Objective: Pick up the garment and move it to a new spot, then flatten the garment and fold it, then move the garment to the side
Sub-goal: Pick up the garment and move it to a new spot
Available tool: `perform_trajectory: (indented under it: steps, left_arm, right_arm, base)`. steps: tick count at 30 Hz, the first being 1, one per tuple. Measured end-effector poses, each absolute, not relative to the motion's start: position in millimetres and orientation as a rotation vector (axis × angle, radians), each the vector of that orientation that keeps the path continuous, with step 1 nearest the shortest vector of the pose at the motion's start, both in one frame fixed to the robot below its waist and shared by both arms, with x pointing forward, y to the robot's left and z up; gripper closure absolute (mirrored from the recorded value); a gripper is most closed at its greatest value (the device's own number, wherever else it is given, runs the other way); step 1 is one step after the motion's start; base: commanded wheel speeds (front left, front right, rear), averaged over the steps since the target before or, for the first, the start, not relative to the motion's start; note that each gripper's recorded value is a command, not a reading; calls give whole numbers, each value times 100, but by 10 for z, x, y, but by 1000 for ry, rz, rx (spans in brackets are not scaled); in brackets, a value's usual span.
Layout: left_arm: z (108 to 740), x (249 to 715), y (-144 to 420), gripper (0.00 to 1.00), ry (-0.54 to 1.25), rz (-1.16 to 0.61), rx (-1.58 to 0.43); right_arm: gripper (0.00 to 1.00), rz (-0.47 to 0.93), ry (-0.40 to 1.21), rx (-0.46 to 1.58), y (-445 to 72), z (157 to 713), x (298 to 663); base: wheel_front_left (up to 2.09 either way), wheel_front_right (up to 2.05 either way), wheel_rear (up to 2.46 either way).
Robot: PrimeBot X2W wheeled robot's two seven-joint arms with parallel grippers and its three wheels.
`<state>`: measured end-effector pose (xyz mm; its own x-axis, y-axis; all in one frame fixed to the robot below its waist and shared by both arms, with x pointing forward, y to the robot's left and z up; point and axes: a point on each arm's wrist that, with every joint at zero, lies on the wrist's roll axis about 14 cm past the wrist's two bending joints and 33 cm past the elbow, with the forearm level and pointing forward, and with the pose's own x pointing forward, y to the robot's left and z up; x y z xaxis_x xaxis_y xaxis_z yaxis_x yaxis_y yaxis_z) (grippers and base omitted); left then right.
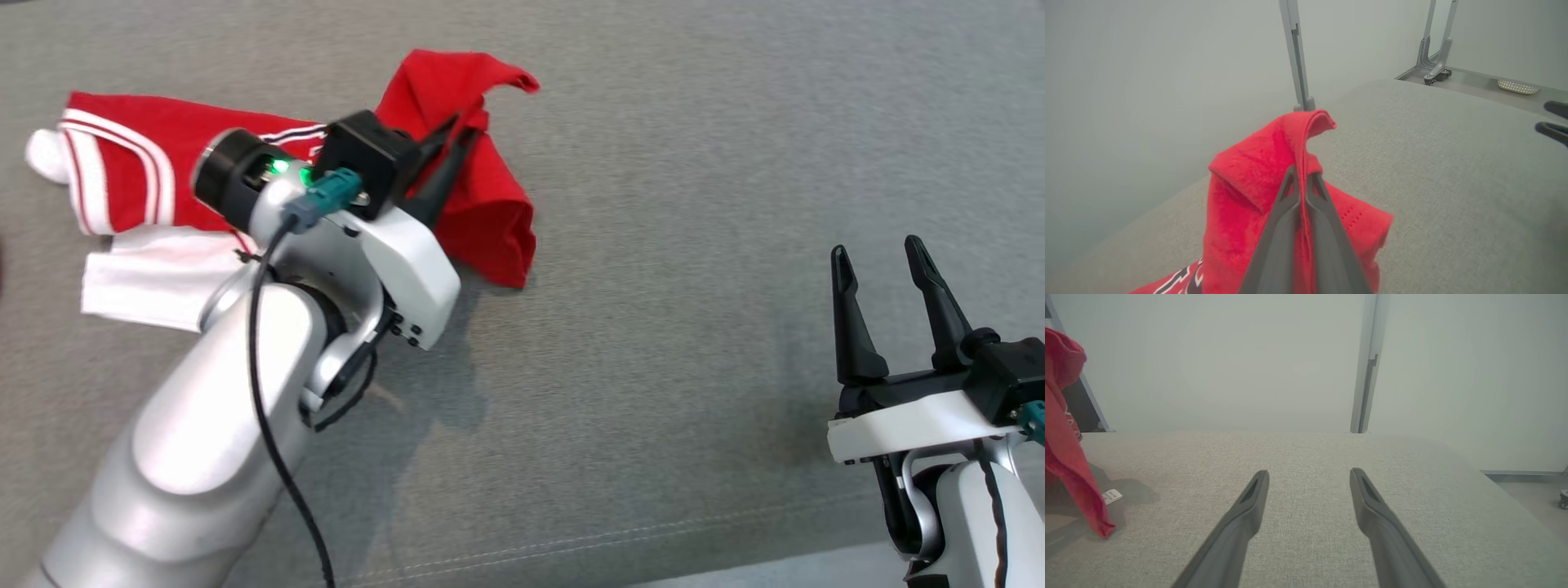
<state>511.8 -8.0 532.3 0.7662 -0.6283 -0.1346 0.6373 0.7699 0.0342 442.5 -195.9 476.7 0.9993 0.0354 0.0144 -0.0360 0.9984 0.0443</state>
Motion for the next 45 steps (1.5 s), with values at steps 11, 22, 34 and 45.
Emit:
perform_trajectory:
  steps: [11, 22, 34, 45]
  left_arm:
    - [5020, 4678, -1405, 100, 195, -1045, 21]
    - [4545, 4490, -1659, 0, 334, -1124, 7]
    - [5397, 4689, -1153, 0, 50, -955, -116]
    - [5535, 5132, 876, 0, -23, -330, -127]
  right_arm:
    - [0, -159, 1, 29, -2592, 4822, 4009]
    - [0, -201, 27, 59, -2684, 4745, 3901]
    - [0, -114, -8, 79, -2406, 4793, 4151]
    - [0, 10, -39, 89, -1973, 4849, 4414]
  base:
    - [0, 0, 0]
    - [0, 0, 0]
    - [0, 0, 0]
    - [0, 0, 0]
